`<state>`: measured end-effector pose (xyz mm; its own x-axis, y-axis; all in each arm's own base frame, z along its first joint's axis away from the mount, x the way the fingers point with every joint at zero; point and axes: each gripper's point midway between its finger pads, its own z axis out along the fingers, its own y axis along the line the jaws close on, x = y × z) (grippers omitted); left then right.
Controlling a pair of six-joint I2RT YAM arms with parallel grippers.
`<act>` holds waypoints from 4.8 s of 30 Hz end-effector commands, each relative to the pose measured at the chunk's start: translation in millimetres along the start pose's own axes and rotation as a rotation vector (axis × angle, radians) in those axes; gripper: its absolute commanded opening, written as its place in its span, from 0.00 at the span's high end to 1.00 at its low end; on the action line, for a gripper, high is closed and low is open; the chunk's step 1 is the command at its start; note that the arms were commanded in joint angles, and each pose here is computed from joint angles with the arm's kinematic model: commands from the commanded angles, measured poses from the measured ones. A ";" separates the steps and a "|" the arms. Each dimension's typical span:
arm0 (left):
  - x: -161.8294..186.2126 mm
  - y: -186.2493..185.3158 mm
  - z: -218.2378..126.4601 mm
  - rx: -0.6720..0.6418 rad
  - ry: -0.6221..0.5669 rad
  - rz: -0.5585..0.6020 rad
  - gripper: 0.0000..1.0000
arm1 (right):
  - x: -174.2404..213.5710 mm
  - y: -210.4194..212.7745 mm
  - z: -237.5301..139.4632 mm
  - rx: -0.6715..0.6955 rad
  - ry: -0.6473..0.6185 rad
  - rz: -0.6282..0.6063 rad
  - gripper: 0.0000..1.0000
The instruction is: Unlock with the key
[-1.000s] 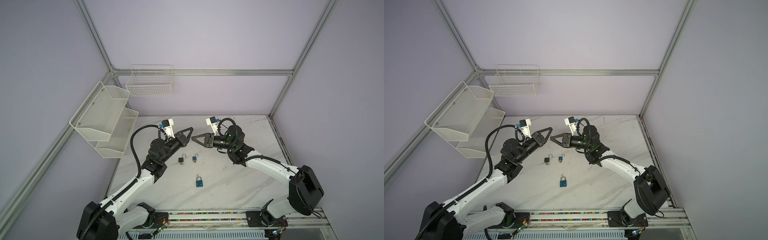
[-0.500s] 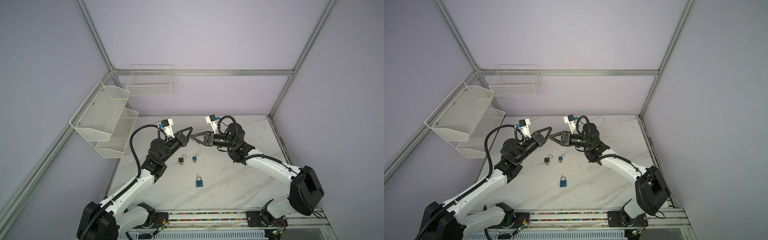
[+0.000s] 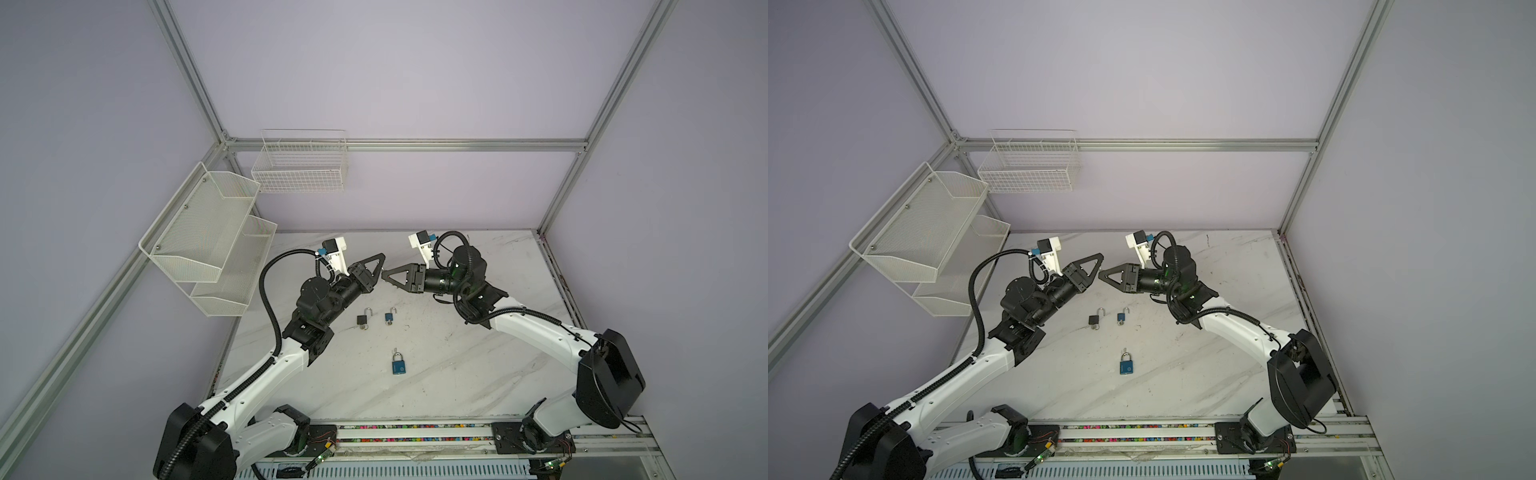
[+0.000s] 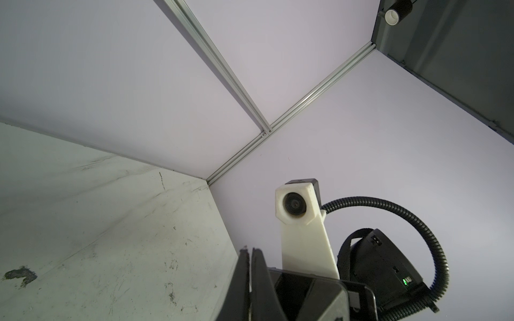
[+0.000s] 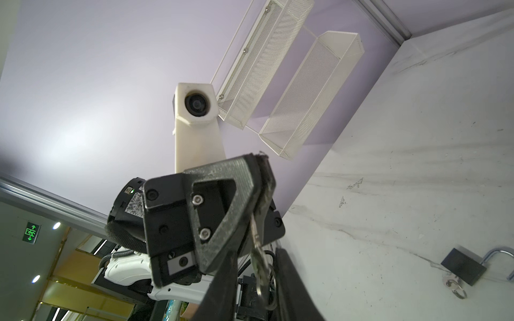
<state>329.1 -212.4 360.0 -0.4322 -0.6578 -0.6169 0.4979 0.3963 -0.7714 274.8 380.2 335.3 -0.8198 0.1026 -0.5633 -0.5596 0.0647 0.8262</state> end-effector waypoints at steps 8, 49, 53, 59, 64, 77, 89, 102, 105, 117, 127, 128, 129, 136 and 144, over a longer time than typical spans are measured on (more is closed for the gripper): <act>-33.0 -41.0 2.2 0.091 -0.088 0.056 1.00 | -4.1 10.3 1.7 -0.031 0.001 -0.015 0.89; 180.1 70.2 -89.2 -0.771 0.645 0.133 0.38 | 112.6 -140.2 -130.3 0.745 0.123 0.112 1.00; 207.9 74.5 -92.0 -0.832 0.715 0.174 0.37 | 129.9 -147.6 -137.9 0.742 0.112 0.155 1.00; 252.5 85.6 -89.4 -0.889 0.845 0.207 0.35 | 149.9 -160.0 -143.5 0.737 0.116 0.190 1.00; 264.0 105.1 -98.0 -1.004 0.865 0.259 0.35 | 157.2 -174.0 -144.1 0.766 0.141 0.193 1.00; 283.7 129.2 -95.8 -1.112 0.891 0.246 0.41 | 152.5 -181.8 -131.8 0.749 0.172 0.192 1.00; 299.0 146.6 -95.7 -1.155 0.943 0.220 0.48 | 156.5 -190.1 -137.9 0.769 0.179 0.189 1.00; 309.0 166.9 -102.2 -1.184 0.969 0.172 0.58 | 156.5 -188.8 -138.9 0.759 0.182 0.181 1.00; 308.4 164.0 -101.5 -1.175 0.971 0.163 0.60 | 152.9 -186.5 -139.0 0.755 0.171 0.176 1.00; 246.9 138.4 -74.4 -1.131 0.680 0.066 0.85 | 144.1 -174.7 -152.1 0.812 0.136 0.153 1.00; 154.5 88.6 -15.4 -0.904 0.276 -0.130 0.94 | 145.2 -130.7 -110.8 0.766 0.091 0.054 1.00; 152.0 86.8 -13.1 -0.897 0.260 -0.142 0.95 | 145.0 -124.6 -102.8 0.744 0.077 0.048 1.00; 150.9 84.9 -11.2 -0.890 0.252 -0.150 0.96 | 142.5 -120.6 -98.1 0.725 0.057 0.049 1.00; 134.5 69.6 -13.3 -0.847 0.199 -0.200 0.97 | 110.0 -96.7 -77.2 0.660 -0.047 -0.035 1.00; 130.6 67.7 -16.1 -0.836 0.190 -0.192 0.97 | 110.2 -92.6 -58.3 0.582 -0.033 -0.026 1.00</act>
<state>287.2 -259.1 192.3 -0.6598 -0.6229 -0.4204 -0.3098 0.7351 -0.6030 227.1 319.2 188.2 -0.8086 0.1069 -0.5785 -0.3941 0.6316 0.6676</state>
